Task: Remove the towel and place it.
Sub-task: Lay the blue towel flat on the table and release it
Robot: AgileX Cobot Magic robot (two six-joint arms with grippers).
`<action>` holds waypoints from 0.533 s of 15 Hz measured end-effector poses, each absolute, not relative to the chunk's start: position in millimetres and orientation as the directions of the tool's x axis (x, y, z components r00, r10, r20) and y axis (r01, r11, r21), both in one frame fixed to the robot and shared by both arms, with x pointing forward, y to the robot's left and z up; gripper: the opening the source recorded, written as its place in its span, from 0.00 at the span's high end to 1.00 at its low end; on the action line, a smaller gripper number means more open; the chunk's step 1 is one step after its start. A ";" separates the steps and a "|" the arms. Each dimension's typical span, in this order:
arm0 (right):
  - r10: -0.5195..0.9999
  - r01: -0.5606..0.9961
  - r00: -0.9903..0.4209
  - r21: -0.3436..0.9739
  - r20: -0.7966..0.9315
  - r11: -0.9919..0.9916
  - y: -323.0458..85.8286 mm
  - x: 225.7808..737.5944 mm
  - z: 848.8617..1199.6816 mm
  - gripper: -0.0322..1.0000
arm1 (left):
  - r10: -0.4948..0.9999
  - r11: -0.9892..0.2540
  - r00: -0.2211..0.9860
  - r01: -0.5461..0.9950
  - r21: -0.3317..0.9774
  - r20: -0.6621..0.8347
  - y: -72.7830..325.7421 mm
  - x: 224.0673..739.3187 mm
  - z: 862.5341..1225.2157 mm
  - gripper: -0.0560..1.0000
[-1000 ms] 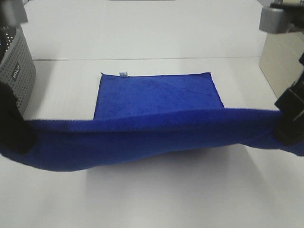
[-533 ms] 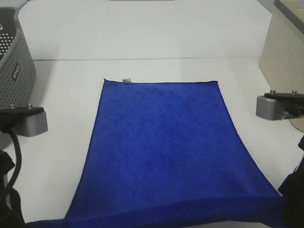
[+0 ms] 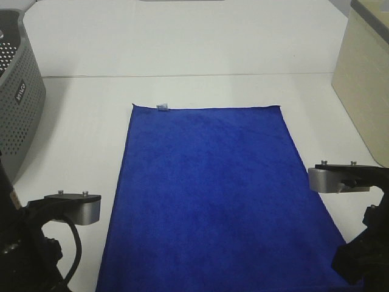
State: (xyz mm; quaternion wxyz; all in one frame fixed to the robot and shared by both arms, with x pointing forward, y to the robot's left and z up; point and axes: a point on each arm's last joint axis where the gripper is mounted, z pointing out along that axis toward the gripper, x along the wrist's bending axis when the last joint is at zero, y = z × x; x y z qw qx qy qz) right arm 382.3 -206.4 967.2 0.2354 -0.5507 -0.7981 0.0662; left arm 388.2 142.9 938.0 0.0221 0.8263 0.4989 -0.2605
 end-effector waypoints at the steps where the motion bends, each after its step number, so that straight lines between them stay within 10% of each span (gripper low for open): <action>1: 0.914 0.846 -0.264 -0.382 0.308 0.373 -204.9 383.1 964.8 0.96 | 0.815 -0.498 0.364 0.837 -0.225 -0.450 142.3 389.3 935.2 0.95; 8: 0.913 0.854 -0.221 -0.385 0.343 0.351 -200.5 382.6 965.9 0.80 | 0.810 -0.481 0.343 0.853 -0.204 -0.476 137.0 392.7 939.0 0.89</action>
